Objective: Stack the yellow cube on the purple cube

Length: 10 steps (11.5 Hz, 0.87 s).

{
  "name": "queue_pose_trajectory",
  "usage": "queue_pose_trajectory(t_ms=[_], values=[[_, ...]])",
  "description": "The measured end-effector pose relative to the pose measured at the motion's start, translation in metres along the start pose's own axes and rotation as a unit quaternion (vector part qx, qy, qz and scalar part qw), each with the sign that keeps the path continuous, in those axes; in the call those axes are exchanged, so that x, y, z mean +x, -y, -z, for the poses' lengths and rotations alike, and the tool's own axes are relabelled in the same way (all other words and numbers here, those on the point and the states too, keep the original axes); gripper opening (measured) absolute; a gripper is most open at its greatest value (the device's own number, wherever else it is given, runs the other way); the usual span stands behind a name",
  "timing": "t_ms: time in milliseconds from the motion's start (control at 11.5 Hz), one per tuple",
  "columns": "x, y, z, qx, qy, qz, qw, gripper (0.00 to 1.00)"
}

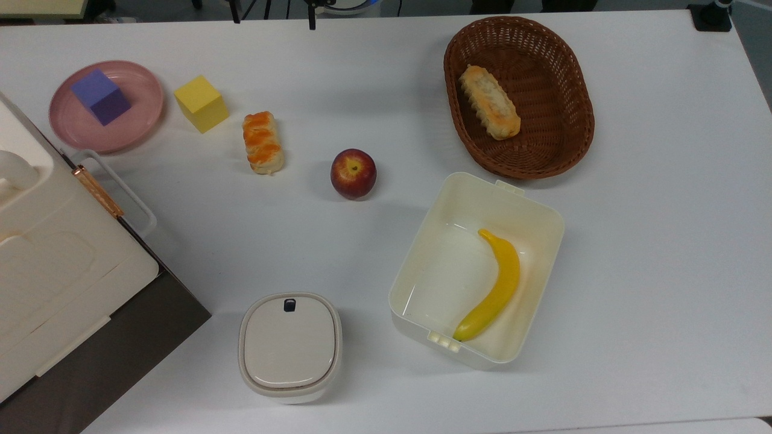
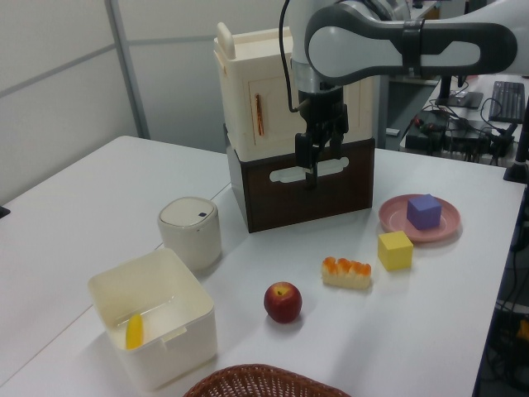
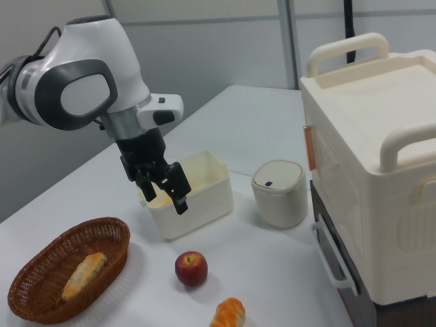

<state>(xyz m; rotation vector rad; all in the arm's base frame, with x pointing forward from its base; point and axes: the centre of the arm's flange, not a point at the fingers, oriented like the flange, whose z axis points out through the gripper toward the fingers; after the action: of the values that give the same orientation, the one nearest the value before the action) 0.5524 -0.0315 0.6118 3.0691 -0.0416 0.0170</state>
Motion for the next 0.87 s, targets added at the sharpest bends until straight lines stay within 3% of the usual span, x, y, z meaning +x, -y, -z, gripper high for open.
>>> queue_pose_trajectory(t_ms=[347, 607, 867], values=[[0.001, -0.006, -0.003, 0.000, 0.003, 0.007, 1.0000, 1.00], [0.000, -0.032, -0.005, 0.000, 0.005, 0.063, 0.9980, 1.00], [-0.005, -0.064, -0.010, 0.001, 0.012, 0.083, 0.9965, 1.00]])
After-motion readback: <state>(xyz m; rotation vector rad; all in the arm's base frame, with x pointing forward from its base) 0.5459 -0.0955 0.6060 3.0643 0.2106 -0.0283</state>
